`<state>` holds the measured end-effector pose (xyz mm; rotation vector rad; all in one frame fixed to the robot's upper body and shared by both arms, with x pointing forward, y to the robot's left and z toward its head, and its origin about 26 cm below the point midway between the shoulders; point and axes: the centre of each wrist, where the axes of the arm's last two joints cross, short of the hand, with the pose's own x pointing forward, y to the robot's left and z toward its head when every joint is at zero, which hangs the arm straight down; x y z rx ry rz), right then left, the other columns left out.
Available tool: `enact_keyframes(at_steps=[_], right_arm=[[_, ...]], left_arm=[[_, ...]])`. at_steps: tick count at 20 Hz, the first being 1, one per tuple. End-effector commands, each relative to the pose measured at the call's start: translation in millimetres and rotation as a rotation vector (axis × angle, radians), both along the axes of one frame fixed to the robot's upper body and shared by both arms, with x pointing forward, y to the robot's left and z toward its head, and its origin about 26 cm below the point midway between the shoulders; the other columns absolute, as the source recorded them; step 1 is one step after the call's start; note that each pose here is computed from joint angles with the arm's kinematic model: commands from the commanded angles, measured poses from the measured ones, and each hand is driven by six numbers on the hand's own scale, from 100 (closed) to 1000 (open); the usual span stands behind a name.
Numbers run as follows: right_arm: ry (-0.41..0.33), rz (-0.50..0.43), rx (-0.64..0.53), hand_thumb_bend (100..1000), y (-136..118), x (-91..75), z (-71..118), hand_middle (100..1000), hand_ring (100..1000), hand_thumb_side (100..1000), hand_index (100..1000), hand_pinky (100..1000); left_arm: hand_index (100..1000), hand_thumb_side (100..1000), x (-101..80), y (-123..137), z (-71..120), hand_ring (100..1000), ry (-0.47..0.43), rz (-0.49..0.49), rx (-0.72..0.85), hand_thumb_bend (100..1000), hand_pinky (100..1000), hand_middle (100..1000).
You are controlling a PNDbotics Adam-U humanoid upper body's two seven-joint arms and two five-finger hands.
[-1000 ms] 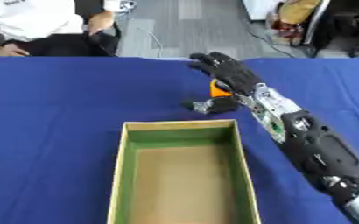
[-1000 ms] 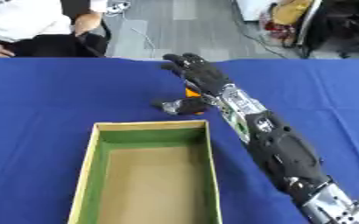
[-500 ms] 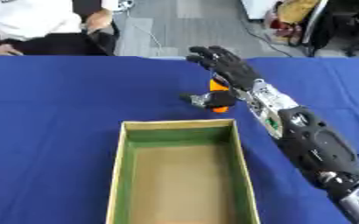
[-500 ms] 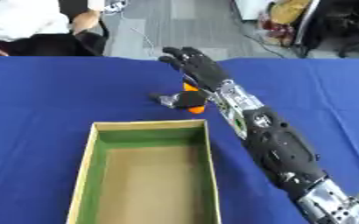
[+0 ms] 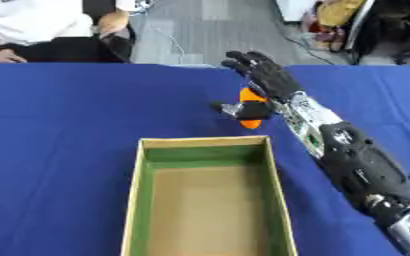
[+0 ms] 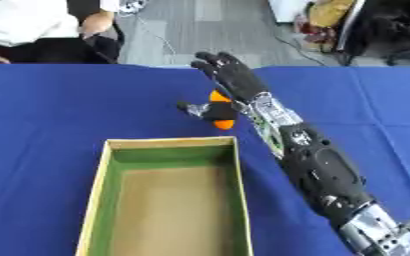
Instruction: Pick up objects on the table and place them in the box.
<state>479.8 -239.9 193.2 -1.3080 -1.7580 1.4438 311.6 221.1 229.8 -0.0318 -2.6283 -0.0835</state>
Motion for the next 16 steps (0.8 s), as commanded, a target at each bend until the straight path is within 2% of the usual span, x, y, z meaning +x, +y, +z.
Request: enact_keyframes(at_steps=[1,11,16], right_arm=[[-0.021,-0.027,-0.015,569,-9,2.7,13.0,956,891,1000,942,967],[0.031,-0.083,-0.022,558,-23,6.2,-10.6,954,885,1000,940,957],[0.026,-0.100,-0.021,561,-30,7.1,-12.3,955,894,1000,939,951]], left_arm=[[751,776,-2.2,-1,7.5,685,-0.032,-0.009,-0.003,515,750,732],[751,776,-2.0,-1,8.3,685,-0.036,-0.009,-0.005,517,750,732],[751,776,-1.9,-2,9.3,685,-0.040,-0.013,-0.008,518,749,732]])
